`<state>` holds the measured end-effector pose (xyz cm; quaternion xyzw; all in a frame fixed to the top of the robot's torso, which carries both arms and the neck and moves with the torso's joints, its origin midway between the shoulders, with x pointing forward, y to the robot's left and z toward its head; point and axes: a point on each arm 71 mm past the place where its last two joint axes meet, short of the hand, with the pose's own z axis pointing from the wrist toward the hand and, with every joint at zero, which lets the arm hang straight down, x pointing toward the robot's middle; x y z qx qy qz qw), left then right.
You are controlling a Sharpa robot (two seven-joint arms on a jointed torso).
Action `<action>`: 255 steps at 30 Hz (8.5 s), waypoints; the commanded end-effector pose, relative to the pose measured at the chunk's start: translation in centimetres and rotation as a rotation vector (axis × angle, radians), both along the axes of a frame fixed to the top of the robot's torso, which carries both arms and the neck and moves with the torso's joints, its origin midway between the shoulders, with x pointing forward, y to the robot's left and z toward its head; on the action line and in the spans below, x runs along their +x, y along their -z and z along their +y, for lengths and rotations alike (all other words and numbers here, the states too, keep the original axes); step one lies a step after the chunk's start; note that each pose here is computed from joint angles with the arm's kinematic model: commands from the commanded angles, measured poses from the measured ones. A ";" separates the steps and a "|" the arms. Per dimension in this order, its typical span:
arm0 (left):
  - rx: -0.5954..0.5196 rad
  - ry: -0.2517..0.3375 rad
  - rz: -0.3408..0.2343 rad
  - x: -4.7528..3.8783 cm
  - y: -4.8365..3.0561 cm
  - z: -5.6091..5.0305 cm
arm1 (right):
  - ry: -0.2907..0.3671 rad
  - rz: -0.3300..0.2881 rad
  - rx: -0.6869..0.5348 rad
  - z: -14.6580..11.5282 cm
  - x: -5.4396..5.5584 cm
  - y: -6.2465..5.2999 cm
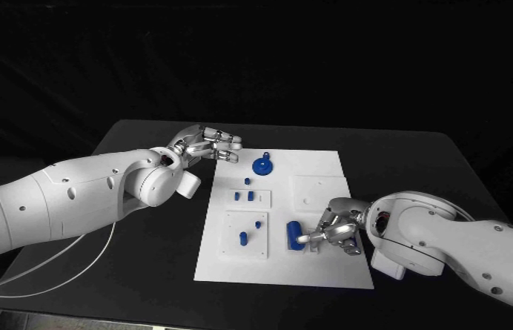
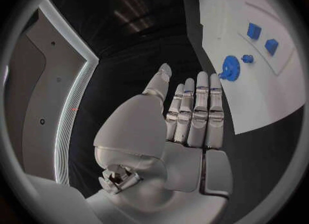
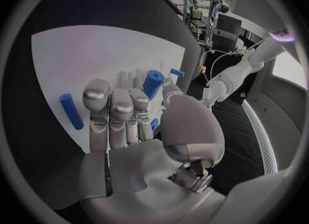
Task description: Assemble the parts on the task board
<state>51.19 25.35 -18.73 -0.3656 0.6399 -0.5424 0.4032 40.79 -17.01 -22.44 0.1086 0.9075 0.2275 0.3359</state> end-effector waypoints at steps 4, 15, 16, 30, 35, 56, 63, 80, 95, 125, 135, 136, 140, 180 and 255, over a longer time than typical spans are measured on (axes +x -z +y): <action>-0.004 0.012 -0.003 -0.06 -0.05 -0.1 | -0.047 0.011 0.002 0.3 -0.2 0.1; -0.005 0.013 -0.002 -0.06 -0.05 -0.1 | -0.023 -0.010 -0.010 0.6 0.2 0.2; -0.005 0.013 -0.002 -0.07 -0.05 -0.1 | -0.021 -0.012 -0.011 0.6 0.3 0.2; -0.003 0.015 -0.001 -0.02 0.02 -0.1 | -0.028 0.000 -0.022 1.1 0.5 0.5; -0.002 0.014 0.000 -0.02 0.04 -0.1 | -0.035 0.011 -0.029 1.1 0.5 0.7; -0.002 0.010 -0.004 -0.01 0.01 0.0 | -0.013 -0.007 0.002 0.6 0.8 0.8; -0.007 -0.010 -0.011 0.22 -0.02 0.4 | 0.038 -0.044 0.085 -1.1 1.7 -0.2; -0.023 -0.044 -0.037 0.44 -0.21 0.7 | 0.145 -0.025 -0.022 -8.6 3.8 -1.7; -0.027 -0.032 -0.034 0.47 -0.13 0.2 | 0.139 0.011 -0.222 -10.4 2.6 -1.1; -0.028 -0.022 -0.021 0.27 -0.02 0.3 | 0.075 -0.056 -0.288 -7.6 1.5 0.7; -0.027 -0.018 -0.014 0.23 0.03 0.3 | 0.023 -0.128 -0.371 -6.7 1.6 1.5; -0.027 -0.017 -0.014 0.22 0.03 0.3 | 0.019 -0.133 -0.375 -6.5 1.6 1.6; -0.028 -0.013 -0.012 0.20 0.04 0.3 | 0.011 -0.144 -0.380 -6.0 1.6 1.9; -0.028 -0.005 -0.003 0.09 0.11 0.3 | 0.062 -0.118 0.073 -2.6 0.8 1.2; -0.020 0.001 0.015 -0.02 0.24 0.6 | 0.038 -0.027 -0.024 -1.3 0.0 1.7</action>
